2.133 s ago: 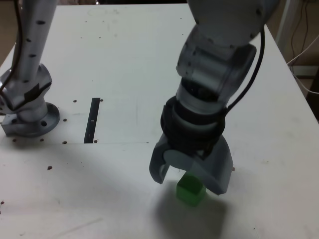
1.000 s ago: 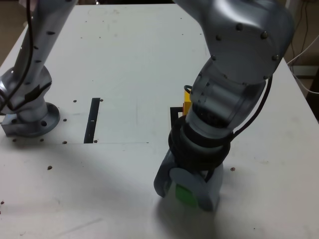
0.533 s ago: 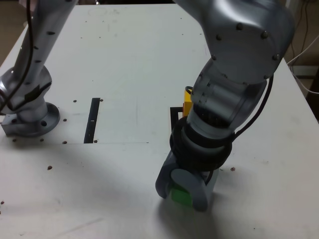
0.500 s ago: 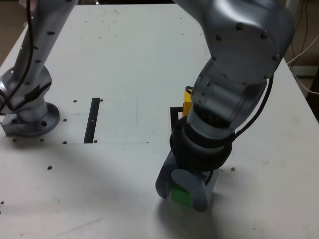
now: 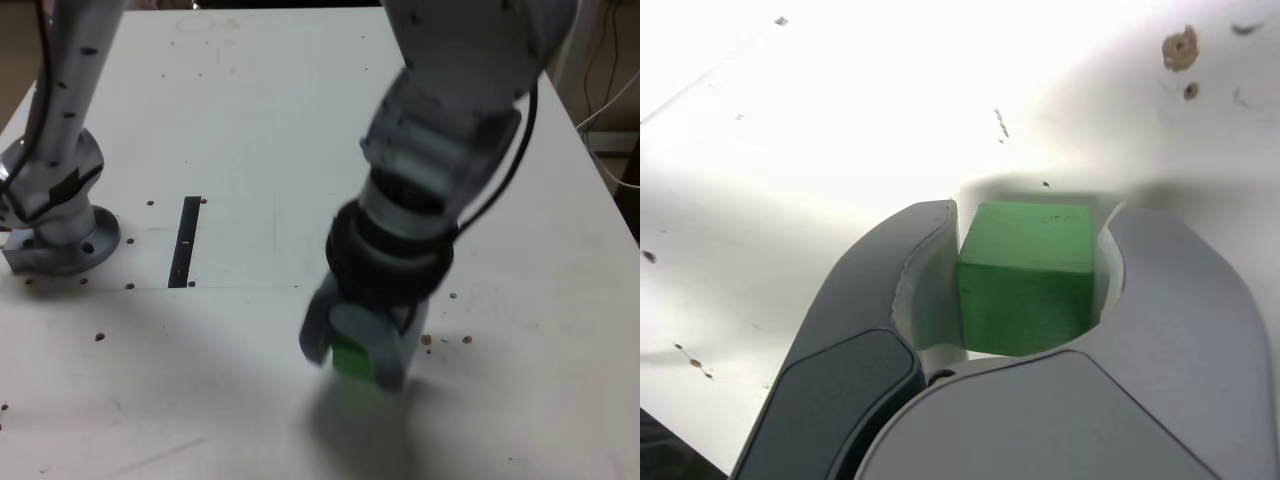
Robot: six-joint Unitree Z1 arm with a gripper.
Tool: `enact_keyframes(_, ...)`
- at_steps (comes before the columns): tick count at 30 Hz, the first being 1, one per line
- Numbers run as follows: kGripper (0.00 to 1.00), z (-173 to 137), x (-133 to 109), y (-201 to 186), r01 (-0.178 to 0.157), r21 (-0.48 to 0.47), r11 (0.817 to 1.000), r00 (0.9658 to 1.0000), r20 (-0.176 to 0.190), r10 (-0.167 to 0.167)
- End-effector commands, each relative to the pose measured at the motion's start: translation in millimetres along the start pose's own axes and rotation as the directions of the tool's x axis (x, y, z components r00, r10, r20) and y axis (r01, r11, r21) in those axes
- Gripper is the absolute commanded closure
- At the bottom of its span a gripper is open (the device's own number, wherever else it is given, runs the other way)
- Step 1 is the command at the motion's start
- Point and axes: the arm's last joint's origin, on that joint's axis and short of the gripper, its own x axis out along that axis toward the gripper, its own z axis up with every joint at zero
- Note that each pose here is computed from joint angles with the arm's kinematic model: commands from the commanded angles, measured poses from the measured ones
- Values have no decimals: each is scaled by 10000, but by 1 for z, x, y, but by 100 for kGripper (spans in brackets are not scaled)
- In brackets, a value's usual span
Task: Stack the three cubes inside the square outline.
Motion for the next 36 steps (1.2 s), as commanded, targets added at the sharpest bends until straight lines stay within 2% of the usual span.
enact_keyframes(1, 72, -13, -16, 11, -68, -255, 9997, 9997, 225, 73)
enact_keyframes(7, 72, -39, -41, 48, -163, -1168, 9930, 9990, 395, 211)
enact_keyframes(17, 72, -60, -59, 108, 370, -2709, 9619, 9968, 777, -165)
enact_keyframes(25, 72, -65, -64, 141, 624, -3511, 9343, 9952, 930, -315)
enact_keyframes(30, 72, -66, -60, 155, 710, -3701, 9263, 9954, 859, -420)
enact_keyframes(36, 72, -63, -52, 169, 936, -3703, 9242, 9948, 719, -719)
